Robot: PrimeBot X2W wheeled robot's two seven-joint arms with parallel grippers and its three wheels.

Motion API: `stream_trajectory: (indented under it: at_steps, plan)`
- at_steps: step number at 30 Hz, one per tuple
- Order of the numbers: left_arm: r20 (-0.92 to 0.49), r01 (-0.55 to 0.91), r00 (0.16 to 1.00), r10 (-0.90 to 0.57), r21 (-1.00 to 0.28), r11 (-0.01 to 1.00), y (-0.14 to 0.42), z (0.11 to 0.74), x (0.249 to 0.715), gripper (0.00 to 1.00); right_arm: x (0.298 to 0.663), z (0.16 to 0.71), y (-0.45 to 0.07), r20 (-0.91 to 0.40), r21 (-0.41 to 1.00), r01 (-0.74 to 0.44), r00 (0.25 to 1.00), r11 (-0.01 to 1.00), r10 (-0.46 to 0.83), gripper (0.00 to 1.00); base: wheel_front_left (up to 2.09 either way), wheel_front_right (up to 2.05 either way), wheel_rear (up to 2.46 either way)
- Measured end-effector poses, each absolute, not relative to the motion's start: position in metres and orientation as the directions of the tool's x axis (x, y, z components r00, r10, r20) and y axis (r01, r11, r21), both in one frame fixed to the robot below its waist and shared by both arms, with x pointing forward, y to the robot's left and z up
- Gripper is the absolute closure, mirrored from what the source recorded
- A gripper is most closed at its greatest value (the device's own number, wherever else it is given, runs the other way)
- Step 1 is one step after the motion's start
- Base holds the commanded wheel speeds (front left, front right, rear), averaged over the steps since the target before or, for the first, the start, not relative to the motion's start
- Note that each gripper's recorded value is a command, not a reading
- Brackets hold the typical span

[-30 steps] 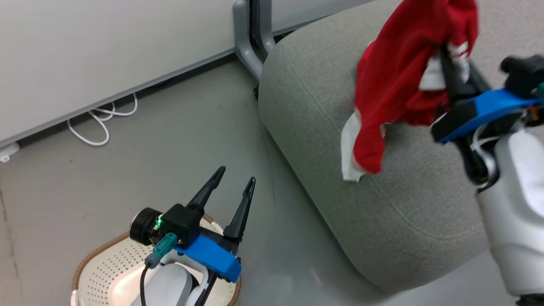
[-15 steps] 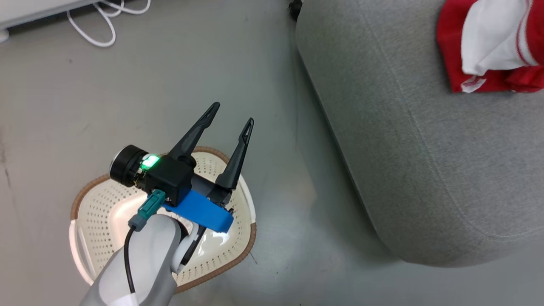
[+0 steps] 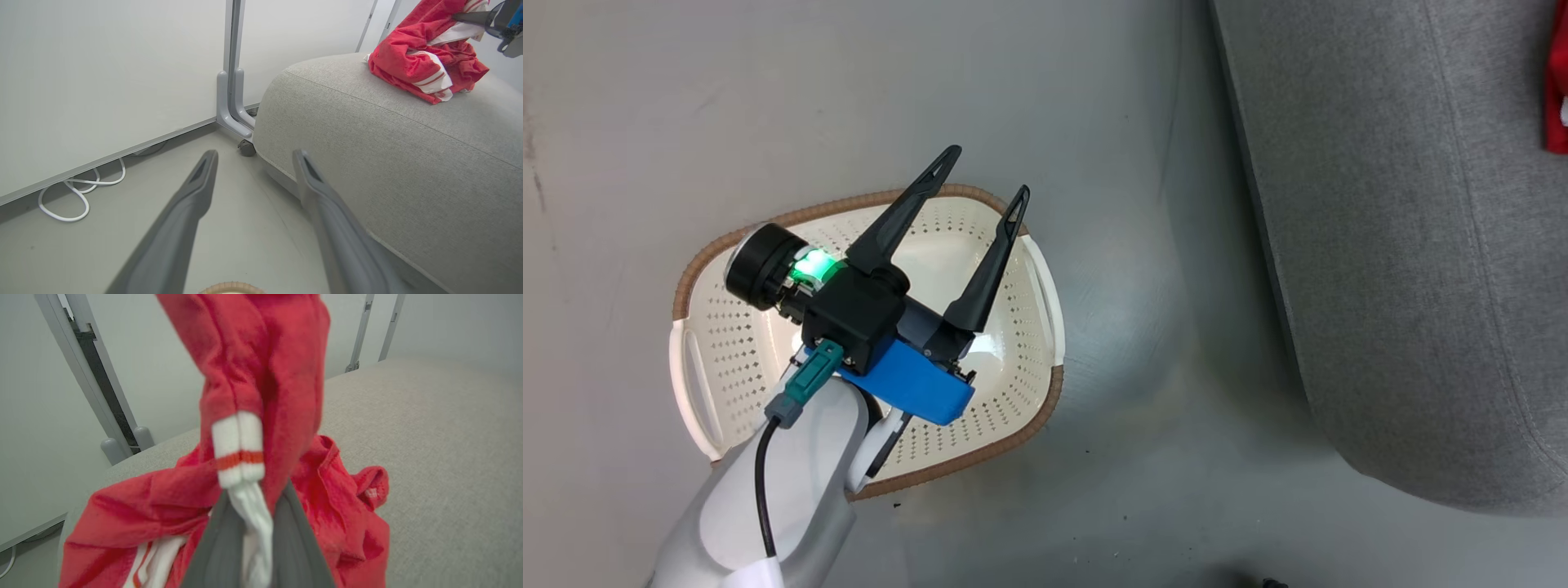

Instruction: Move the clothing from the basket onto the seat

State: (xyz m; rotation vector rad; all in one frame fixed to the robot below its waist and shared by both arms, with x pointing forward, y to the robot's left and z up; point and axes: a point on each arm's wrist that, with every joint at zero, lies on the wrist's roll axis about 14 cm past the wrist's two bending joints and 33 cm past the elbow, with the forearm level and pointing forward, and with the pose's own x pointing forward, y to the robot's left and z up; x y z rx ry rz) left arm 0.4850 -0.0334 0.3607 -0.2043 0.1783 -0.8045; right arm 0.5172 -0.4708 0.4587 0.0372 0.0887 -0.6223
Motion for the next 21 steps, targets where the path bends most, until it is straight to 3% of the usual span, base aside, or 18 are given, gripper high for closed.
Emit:
stream_trajectory:
  at_steps: [11, 13, 14, 21]
  plan:
    - [-0.096, 0.682, 0.691, -0.716, -0.239, 0.691, -0.025, 0.354, 0.488, 0.00, 0.517, 0.428, -0.468, -0.146, 0.002, 0.590, 0.799, 0.807, -0.583, 1.00, 0.00, 0.00, 0.00]
    - [-0.090, 0.686, 0.689, -0.720, -0.242, 0.686, -0.029, 0.357, 0.487, 0.00, 0.518, 0.433, -0.470, -0.134, 0.000, 0.589, 0.801, 0.808, -0.584, 0.41, 0.00, 0.00, 0.00]
    - [-0.089, 0.687, 0.688, -0.721, -0.242, 0.685, -0.029, 0.357, 0.487, 0.00, 0.518, 0.434, -0.471, -0.136, -0.002, 0.590, 0.800, 0.807, -0.585, 0.00, 0.00, 0.00, 0.00]
    - [-0.084, 0.690, 0.685, -0.723, -0.241, 0.682, -0.031, 0.360, 0.486, 0.00, 0.514, 0.436, -0.474, -0.137, -0.007, 0.594, 0.796, 0.805, -0.589, 0.00, 0.00, 0.00, 0.00]
